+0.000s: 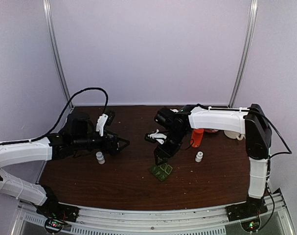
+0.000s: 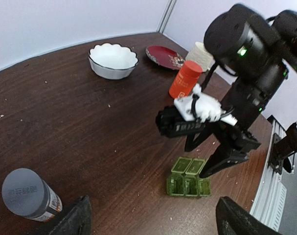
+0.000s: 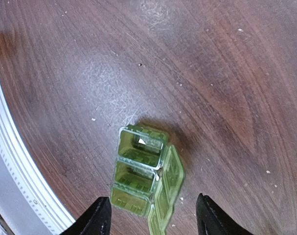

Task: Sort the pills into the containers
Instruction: Place the pill container at the center of the board, then adjust the pill container at the center of the board.

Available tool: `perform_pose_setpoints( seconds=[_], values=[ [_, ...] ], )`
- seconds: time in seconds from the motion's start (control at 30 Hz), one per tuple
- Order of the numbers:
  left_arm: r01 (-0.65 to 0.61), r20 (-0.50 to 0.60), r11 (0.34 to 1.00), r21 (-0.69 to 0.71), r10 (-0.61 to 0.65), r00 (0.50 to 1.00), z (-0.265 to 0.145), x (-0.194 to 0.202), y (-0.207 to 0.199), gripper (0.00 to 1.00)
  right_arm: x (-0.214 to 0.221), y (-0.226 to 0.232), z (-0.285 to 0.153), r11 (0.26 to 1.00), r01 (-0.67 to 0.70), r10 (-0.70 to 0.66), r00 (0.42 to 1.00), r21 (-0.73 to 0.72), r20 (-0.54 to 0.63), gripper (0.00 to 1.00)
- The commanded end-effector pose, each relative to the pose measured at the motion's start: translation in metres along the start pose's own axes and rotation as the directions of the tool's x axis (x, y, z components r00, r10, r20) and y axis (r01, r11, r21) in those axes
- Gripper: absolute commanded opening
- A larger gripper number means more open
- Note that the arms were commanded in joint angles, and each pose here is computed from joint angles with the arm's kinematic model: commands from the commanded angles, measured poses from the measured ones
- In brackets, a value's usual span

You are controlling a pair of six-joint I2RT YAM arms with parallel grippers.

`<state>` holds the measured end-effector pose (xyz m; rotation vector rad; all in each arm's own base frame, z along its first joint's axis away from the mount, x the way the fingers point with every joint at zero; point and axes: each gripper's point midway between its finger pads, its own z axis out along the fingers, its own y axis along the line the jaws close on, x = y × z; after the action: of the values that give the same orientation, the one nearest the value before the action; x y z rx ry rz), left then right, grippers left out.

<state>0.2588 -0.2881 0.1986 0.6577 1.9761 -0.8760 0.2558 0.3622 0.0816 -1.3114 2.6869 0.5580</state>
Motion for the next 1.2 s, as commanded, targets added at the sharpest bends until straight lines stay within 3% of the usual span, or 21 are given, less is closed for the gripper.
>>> perform_pose_setpoints(
  seconds=[0.0, 0.33, 0.67, 0.9, 1.17],
  values=[
    [-0.064, -0.039, 0.998, -0.015, 0.063, 0.997, 0.016, 0.005, -0.013, 0.91, -0.009, -0.002, -0.037, 0.998, -0.041, 0.033, 0.989, 0.05, 0.146, 0.63],
    [-0.109, -0.259, 0.993, -0.043, 0.095, 0.961, 0.062, 0.044, -0.03, 0.77, 0.037, -0.004, -0.049, 0.963, -0.261, 0.229, 0.923, 0.066, 0.31, 0.62],
    [-0.031, -0.368, 0.995, -0.096, -0.006, 0.93, 0.088, 0.069, -0.018, 0.63, 0.054, 0.041, -0.015, 0.912, -0.389, 0.406, 0.816, -0.129, 0.412, 0.51],
    [0.066, -0.382, 0.989, -0.133, -0.113, 0.917, 0.093, 0.079, 0.0, 0.59, 0.053, 0.042, -0.002, 0.843, -0.485, 0.537, 0.723, -0.235, 0.435, 0.53],
    [0.079, -0.362, 0.975, -0.209, -0.152, 0.92, 0.08, 0.072, 0.018, 0.59, 0.046, 0.053, 0.018, 0.842, -0.461, 0.537, 0.758, -0.28, 0.37, 0.46]
  ],
)
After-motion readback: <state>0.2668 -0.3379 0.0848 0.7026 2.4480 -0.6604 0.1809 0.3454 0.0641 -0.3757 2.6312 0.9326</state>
